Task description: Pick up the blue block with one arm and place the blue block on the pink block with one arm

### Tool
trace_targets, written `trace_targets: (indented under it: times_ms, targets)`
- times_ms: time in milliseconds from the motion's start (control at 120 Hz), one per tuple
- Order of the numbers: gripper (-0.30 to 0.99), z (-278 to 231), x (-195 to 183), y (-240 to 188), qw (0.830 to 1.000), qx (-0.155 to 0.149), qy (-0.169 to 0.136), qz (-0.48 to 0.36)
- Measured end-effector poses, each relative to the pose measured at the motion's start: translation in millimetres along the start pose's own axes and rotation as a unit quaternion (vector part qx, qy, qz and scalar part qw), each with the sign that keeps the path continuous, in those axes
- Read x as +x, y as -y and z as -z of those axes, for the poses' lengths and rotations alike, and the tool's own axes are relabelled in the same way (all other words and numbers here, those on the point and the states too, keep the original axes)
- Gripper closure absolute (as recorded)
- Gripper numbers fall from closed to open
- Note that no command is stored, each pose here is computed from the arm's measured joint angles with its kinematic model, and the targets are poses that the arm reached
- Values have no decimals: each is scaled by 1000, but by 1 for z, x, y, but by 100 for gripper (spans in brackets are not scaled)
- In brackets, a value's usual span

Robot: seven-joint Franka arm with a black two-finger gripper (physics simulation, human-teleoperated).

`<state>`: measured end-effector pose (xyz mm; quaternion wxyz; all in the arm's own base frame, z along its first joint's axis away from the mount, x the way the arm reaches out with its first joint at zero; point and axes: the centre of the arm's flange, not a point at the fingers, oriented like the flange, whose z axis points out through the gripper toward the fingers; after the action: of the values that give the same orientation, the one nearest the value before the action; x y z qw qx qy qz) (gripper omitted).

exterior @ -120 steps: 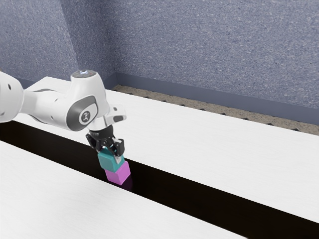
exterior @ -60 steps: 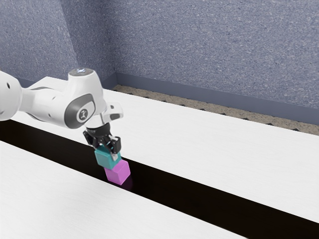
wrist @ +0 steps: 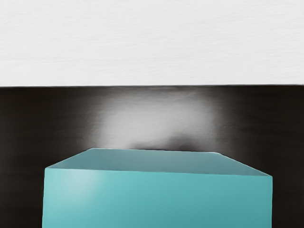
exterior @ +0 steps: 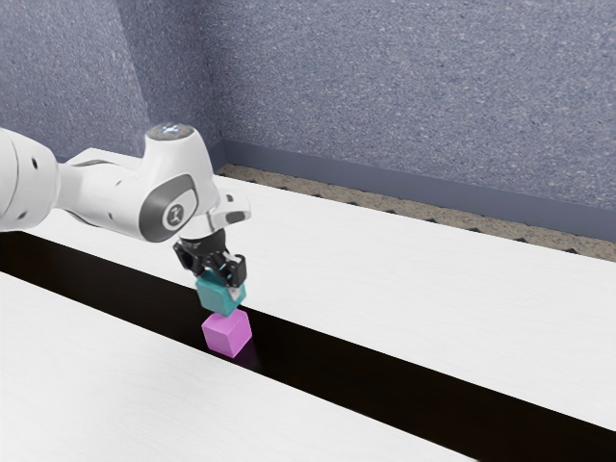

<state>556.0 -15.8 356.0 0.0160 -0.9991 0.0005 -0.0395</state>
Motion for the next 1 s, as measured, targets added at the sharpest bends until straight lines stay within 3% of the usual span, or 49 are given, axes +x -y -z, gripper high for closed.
trace_targets:
  times_ms: [675,917,1000]
  targets:
    - [31,-8,-10,-6,999,-8,10,30]
    - [11,-4,-8,-6,999,-14,6,35]
    - [7,17,2,-1,999,-16,-11,34]
